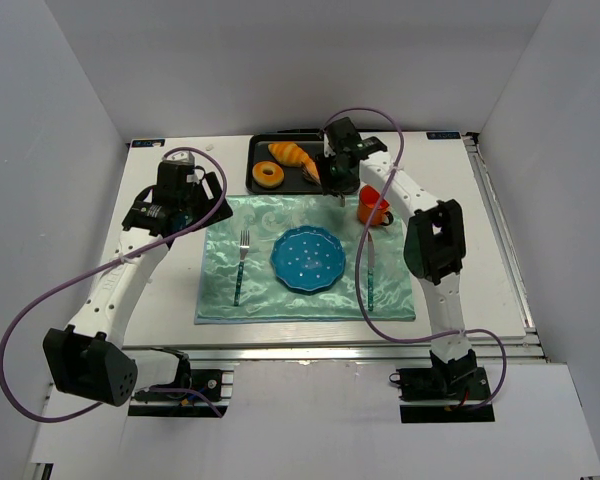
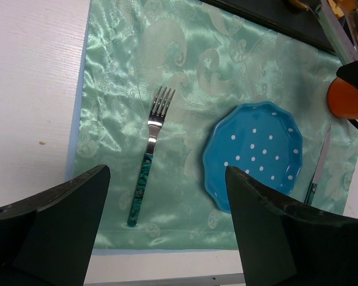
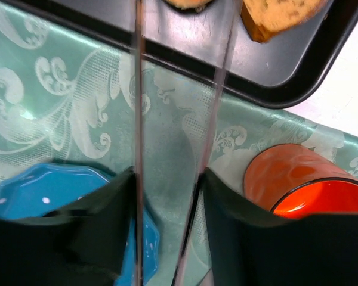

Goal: Place the bread

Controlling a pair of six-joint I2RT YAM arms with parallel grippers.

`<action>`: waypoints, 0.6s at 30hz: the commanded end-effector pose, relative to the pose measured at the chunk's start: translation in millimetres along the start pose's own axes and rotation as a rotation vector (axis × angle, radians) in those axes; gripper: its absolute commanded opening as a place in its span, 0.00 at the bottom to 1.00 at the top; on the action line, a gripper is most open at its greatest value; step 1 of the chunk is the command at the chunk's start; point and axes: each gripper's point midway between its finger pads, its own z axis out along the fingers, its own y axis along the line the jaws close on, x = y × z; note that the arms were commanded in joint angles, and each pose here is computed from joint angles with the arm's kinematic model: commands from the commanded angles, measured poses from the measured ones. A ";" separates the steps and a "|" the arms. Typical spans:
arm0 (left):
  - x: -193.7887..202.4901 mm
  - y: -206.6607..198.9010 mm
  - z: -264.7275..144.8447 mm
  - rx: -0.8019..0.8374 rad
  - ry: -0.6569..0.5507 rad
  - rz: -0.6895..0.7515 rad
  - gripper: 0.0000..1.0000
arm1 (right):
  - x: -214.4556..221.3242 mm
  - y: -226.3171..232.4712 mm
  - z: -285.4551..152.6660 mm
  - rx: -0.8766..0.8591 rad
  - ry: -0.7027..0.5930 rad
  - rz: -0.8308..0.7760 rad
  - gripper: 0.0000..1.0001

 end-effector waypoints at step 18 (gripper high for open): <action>-2.7 2.5 -15.0 -0.001 -0.033 0.014 0.90 | -37.8 17.3 -54.6 0.084 -0.158 -0.042 0.27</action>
